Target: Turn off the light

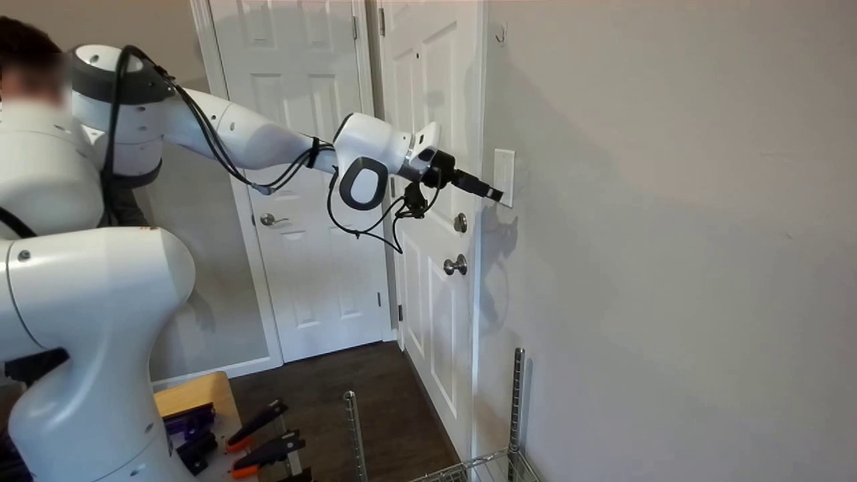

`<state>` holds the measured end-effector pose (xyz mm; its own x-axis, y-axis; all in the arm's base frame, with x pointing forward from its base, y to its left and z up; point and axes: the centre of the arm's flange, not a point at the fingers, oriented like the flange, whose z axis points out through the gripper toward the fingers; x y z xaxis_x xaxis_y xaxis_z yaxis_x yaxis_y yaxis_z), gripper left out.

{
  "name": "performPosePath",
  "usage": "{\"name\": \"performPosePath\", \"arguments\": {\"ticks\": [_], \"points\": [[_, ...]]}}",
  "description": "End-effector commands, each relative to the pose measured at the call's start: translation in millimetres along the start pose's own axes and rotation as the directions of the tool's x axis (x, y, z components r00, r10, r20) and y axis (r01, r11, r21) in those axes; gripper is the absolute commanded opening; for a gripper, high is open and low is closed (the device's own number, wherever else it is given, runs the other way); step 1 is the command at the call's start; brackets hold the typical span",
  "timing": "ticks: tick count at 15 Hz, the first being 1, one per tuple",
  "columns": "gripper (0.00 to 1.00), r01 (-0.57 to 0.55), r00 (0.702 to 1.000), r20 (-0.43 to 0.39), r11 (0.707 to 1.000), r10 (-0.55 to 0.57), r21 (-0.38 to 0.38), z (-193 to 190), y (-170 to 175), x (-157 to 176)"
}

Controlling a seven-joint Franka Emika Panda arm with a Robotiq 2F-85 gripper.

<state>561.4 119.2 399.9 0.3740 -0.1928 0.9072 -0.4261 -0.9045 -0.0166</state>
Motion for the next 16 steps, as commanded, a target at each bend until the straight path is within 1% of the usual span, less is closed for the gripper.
{"name": "performPosePath", "arguments": {"ticks": [1, 5, 7, 11, 16], "points": [[1.00, 0.002, 1.000, 0.017, 1.000, -0.002, -0.006, 17, -1, 18], [1.00, -0.001, 0.999, 0.038, 1.000, 0.001, -0.005, 36, 0, 35], [1.00, 0.001, 0.998, 0.066, 1.000, -0.001, -0.002, 42, 2, 35], [1.00, -0.009, 0.993, 0.118, 1.000, 0.009, -0.002, 57, 8, 16], [1.00, -0.020, 0.991, 0.135, 1.000, 0.022, -0.014, 63, 14, 10]]}}
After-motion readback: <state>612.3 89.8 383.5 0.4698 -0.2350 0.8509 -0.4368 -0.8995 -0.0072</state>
